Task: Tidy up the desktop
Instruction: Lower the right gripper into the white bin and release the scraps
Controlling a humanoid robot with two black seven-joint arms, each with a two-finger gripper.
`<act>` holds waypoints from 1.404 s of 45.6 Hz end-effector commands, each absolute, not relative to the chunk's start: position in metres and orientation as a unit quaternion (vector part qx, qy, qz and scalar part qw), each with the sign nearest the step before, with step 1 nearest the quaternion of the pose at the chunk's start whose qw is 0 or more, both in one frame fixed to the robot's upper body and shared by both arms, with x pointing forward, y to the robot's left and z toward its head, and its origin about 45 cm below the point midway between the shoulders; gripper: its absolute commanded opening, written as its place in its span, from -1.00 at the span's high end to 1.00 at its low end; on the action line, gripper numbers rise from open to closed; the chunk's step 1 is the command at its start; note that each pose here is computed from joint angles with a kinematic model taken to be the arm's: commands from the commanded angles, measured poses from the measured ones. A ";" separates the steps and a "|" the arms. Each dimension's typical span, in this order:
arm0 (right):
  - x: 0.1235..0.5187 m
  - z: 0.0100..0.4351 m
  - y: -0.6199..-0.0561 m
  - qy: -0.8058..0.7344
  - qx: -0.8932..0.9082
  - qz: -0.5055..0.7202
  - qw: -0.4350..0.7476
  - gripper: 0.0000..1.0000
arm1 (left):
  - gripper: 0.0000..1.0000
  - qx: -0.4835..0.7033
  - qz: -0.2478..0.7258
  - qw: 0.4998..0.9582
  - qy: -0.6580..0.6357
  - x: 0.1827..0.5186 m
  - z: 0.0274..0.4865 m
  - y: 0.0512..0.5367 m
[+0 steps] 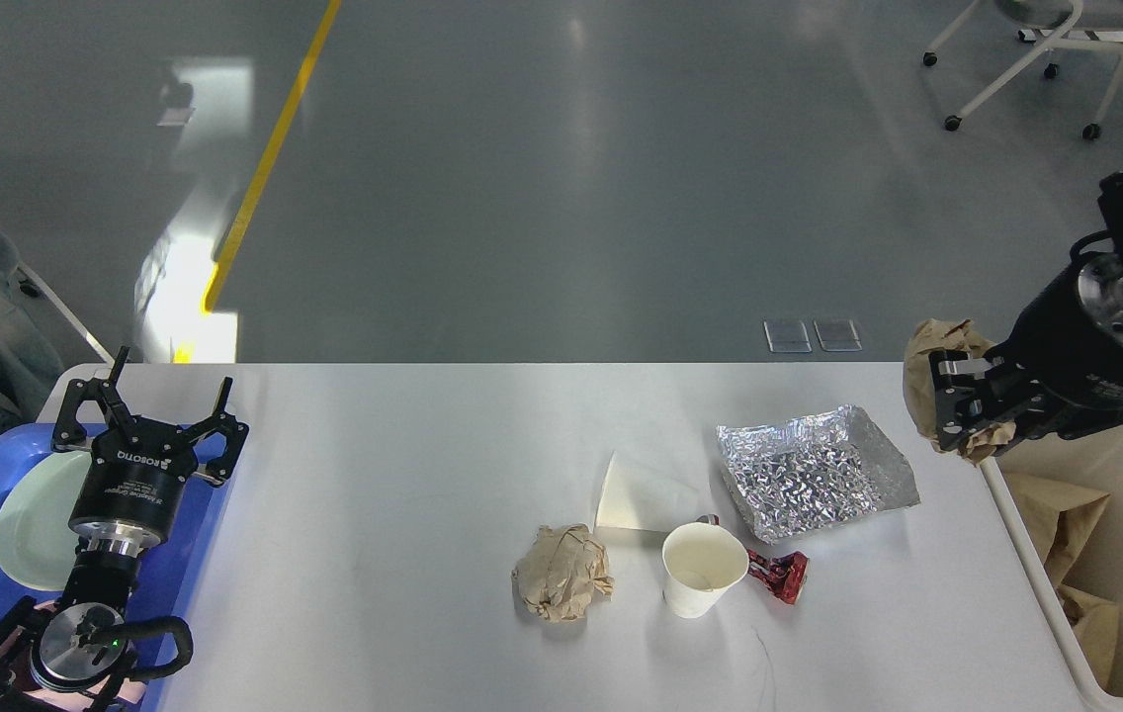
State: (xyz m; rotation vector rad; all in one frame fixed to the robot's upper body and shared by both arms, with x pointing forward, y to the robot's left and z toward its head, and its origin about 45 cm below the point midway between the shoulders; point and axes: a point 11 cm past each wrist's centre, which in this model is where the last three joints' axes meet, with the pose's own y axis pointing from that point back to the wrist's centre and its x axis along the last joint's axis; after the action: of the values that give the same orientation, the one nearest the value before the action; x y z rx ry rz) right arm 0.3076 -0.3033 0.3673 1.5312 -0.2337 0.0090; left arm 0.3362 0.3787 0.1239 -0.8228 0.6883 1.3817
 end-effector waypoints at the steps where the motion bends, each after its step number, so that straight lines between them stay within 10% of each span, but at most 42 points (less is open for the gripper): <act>1: 0.314 0.353 -0.356 -0.161 0.679 -0.031 0.715 1.00 | -0.93 -0.361 0.606 0.641 0.302 0.336 0.123 0.379; 28: 0.302 0.161 -0.556 -0.347 0.538 -0.094 0.763 1.00 | -0.93 -0.361 0.607 0.641 0.301 0.336 0.124 0.379; 64: 0.247 0.028 -0.552 -0.388 0.460 -0.033 0.798 1.00 | -0.93 -0.361 0.606 0.641 0.302 0.336 0.124 0.379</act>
State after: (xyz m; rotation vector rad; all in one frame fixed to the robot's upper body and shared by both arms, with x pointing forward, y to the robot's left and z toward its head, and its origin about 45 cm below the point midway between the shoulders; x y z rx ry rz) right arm 0.2535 -0.5528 0.0326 0.9863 -0.8405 -0.0590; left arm 0.3357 0.3790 0.1236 -0.8239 0.6880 1.3829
